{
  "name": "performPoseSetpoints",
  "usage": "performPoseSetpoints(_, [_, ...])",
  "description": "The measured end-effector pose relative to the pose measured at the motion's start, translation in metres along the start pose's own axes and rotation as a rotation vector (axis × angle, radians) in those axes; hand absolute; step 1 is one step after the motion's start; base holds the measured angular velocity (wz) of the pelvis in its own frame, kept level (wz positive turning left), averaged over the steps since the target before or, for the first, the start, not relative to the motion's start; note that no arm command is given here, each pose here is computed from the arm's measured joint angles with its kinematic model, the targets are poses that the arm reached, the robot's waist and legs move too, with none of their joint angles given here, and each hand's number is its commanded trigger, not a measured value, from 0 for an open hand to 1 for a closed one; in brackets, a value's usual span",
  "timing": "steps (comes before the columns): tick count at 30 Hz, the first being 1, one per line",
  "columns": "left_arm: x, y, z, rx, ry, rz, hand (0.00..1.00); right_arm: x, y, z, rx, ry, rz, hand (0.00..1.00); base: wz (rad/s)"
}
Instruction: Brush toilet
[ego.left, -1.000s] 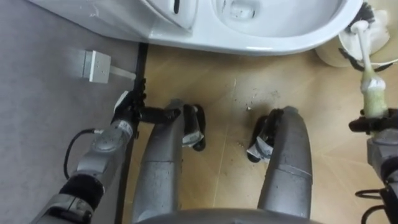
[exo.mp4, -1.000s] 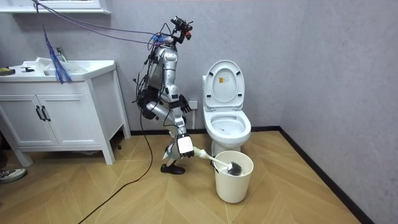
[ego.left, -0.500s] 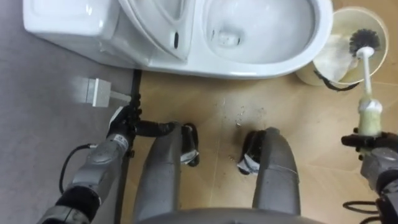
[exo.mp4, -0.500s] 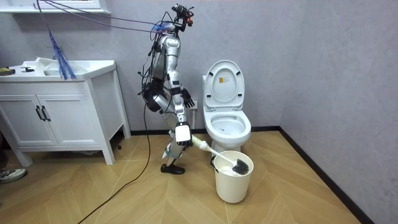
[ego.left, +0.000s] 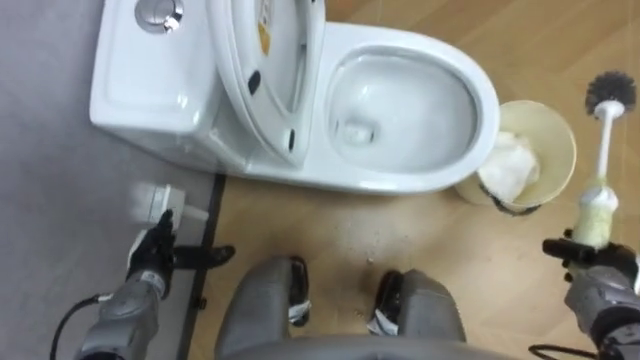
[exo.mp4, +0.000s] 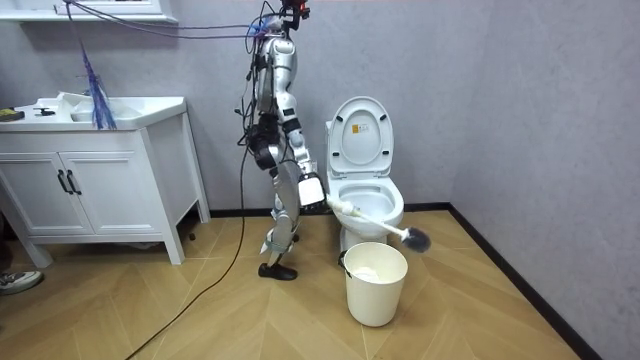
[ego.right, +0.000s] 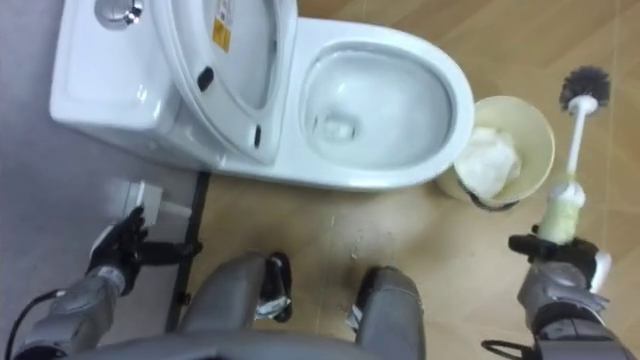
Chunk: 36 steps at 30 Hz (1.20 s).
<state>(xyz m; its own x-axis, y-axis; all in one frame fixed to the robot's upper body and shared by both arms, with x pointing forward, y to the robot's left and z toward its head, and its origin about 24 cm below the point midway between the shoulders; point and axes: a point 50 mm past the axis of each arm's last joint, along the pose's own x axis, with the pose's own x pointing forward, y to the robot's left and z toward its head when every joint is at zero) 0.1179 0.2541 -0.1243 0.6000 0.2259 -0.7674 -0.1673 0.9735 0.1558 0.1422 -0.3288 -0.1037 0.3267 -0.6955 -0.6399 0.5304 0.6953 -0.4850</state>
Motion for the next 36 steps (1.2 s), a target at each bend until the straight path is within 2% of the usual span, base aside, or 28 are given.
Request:
performPoseSetpoints(3, [-0.008, 0.005, -0.021, 0.005, 0.056, 0.017, 0.00, -0.007, 0.004, -0.016, -0.085, -0.033, 0.023, 1.00, 0.00])
performPoseSetpoints(8, [-0.016, 0.009, -0.036, -0.020, 0.088, 0.050, 0.00, -0.018, 0.006, -0.029, -0.282, -0.143, 0.049, 1.00, 0.10])
performPoseSetpoints(12, [-0.026, 0.016, -0.045, 0.028, 0.081, 0.094, 0.00, -0.025, 0.011, -0.034, -0.443, -0.227, 0.077, 1.00, 0.11])
performPoseSetpoints(19, [-0.031, 0.020, -0.038, 0.115, 0.020, 0.119, 0.00, -0.030, 0.021, -0.036, -0.660, -0.333, 0.151, 1.00, 0.09])
performPoseSetpoints(22, [-0.039, 0.020, -0.021, 0.244, -0.078, 0.138, 0.00, -0.033, 0.026, -0.036, -0.754, -0.385, 0.180, 1.00, 0.19])
performPoseSetpoints(28, [-0.043, 0.007, 0.042, 0.447, -0.398, 0.189, 0.00, -0.036, 0.031, -0.049, -0.867, -0.421, 0.244, 1.00, 0.26])
performPoseSetpoints(30, [-0.046, 0.002, 0.065, 0.517, -0.513, 0.260, 0.00, -0.036, 0.030, -0.061, -0.924, -0.391, 0.270, 1.00, 0.19])
performPoseSetpoints(36, [-0.053, -0.014, 0.100, 0.587, -0.737, 0.380, 0.00, -0.034, 0.019, -0.085, -1.020, -0.287, 0.298, 1.00, 0.04])
